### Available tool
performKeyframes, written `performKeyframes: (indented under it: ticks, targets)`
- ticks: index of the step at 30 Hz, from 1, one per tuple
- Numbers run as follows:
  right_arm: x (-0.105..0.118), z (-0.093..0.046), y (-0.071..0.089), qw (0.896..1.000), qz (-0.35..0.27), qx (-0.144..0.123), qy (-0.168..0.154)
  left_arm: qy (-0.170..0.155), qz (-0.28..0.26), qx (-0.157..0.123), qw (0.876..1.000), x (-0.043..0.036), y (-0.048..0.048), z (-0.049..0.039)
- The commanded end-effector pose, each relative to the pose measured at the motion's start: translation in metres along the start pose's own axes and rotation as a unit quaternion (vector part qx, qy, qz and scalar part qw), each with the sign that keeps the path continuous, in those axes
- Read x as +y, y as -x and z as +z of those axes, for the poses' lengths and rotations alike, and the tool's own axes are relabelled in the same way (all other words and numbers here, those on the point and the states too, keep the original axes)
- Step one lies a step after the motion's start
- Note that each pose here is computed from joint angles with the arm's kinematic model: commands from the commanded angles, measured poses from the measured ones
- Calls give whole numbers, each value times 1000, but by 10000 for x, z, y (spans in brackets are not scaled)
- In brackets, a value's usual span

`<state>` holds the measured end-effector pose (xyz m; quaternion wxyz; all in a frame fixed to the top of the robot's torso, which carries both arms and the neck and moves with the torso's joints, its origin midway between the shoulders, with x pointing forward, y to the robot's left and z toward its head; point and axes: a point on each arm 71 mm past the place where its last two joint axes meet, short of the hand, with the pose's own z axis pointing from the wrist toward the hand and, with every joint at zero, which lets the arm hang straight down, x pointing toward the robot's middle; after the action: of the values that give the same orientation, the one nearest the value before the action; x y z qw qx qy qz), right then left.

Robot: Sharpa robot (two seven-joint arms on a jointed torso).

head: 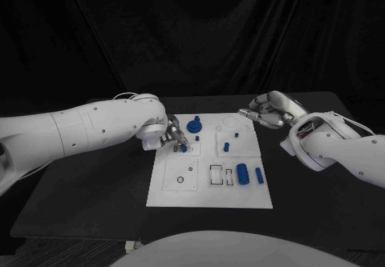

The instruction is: Assemble the parts on the task board

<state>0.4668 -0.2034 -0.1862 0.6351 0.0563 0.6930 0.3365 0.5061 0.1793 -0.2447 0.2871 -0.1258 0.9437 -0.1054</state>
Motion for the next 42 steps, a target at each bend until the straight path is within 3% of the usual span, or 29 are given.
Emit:
performKeyframes:
  ticks: [1, 8, 16, 30, 34, 42]
  targets:
    - [-12, -8, -8, 1000, -2, 1, -7, -8, 3, 8, 1000, -13, -34, 6]
    - [-20, -15, 0, 1000, -2, -1, -8, -19, -8, -11, 1000, 7, -48, -42]
    - [-34, -22, 6, 1000, -2, -3, -9, -59, -25, -87, 994, 29, -10, -153]
    - [-78, -46, -49, 1000, 0, -1, -13, -112, -41, -208, 971, 132, 34, -392]
    - [-91, -52, -70, 1000, 1, 0, -14, -109, -38, -211, 971, 183, -18, -386]
    - [-107, -67, -79, 1000, 1, 0, -16, -94, -32, -190, 977, 264, -194, -286]
